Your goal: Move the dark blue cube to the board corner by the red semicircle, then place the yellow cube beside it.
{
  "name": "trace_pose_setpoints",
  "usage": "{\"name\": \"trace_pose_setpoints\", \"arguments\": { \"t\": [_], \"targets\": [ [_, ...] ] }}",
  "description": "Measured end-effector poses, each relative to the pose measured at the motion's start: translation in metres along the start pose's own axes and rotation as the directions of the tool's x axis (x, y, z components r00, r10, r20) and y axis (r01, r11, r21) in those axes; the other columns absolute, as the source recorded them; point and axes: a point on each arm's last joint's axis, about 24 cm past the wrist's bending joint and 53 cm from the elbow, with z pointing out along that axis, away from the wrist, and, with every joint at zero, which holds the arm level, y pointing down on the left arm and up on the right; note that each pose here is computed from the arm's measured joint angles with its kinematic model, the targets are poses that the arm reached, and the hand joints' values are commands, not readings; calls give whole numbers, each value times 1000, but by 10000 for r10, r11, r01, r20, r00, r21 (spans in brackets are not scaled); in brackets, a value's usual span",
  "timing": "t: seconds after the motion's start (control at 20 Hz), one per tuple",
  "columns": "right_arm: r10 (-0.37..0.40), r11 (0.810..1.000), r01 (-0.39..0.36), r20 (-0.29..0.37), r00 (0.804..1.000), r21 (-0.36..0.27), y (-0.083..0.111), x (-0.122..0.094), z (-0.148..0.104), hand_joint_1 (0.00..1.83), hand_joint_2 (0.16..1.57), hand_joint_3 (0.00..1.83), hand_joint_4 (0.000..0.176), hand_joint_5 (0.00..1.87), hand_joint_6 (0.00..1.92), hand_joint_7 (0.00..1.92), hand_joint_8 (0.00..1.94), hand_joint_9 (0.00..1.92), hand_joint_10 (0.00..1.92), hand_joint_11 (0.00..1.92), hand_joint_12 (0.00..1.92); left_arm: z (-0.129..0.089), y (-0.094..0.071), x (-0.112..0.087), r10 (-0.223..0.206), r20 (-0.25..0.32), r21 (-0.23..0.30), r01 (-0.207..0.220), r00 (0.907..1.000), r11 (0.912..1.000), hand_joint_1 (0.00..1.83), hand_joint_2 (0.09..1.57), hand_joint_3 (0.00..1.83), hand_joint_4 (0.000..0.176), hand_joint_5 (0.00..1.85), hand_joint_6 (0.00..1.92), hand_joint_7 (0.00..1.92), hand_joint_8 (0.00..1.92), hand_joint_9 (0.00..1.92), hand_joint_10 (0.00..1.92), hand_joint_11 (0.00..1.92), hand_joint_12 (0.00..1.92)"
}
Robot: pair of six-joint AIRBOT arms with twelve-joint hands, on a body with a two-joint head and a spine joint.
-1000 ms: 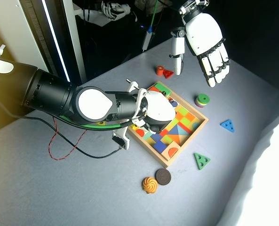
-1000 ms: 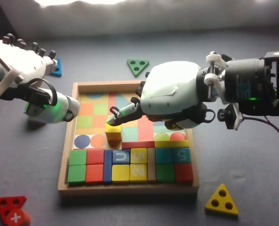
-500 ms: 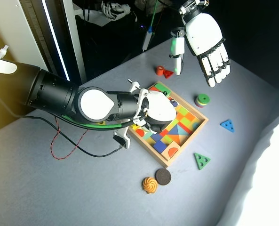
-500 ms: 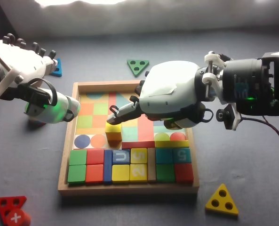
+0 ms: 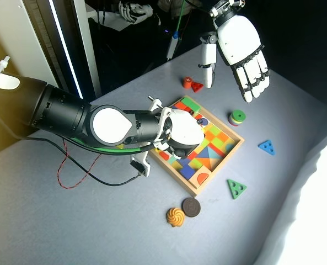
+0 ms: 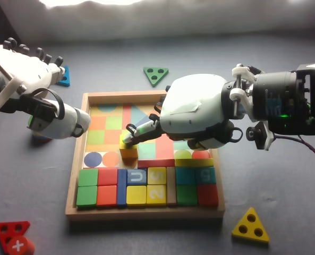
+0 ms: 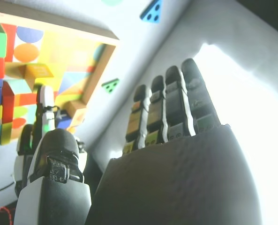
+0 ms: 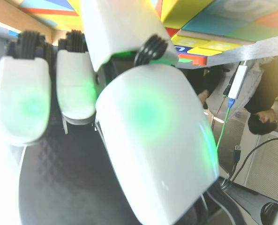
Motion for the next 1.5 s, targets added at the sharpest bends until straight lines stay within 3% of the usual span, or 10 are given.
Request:
{"name": "trace_pose_setpoints", "arguments": {
  "t": [0.5, 1.1, 1.5],
  "targets": [
    [-627, 9973, 627, -15, 9980, 381, -16, -8, -4, 1710, 1319, 0, 0, 313, 9, 1368, 1941, 1558, 1921, 1654, 1921, 0, 0, 0, 0, -1, 4, 0, 10000, 10000, 0, 1259, 0, 0, 77, 0, 74, 1, 83, 1, 0, 229],
    [-405, 9955, 440, -435, 9982, 838, -26, -13, -4, 1712, 1323, 0, 0, 290, 5, 1395, 1941, 1567, 1921, 1650, 1921, 0, 0, 0, 2, 4, -7, -2, 10000, 10000, 0, 1263, 0, 0, 98, 3, 92, 1, 97, 0, 0, 274],
    [-627, 9902, 658, -290, 9976, 1234, -39, -25, -15, 1745, 1310, 0, 0, 290, 4, 1388, 1941, 1573, 1921, 1661, 1921, 0, 0, 0, 2, 3, 0, -2, 10000, 10000, 0, 1256, 0, 0, 97, 1, 98, 2, 112, 3, 0, 337]
  ]
}}
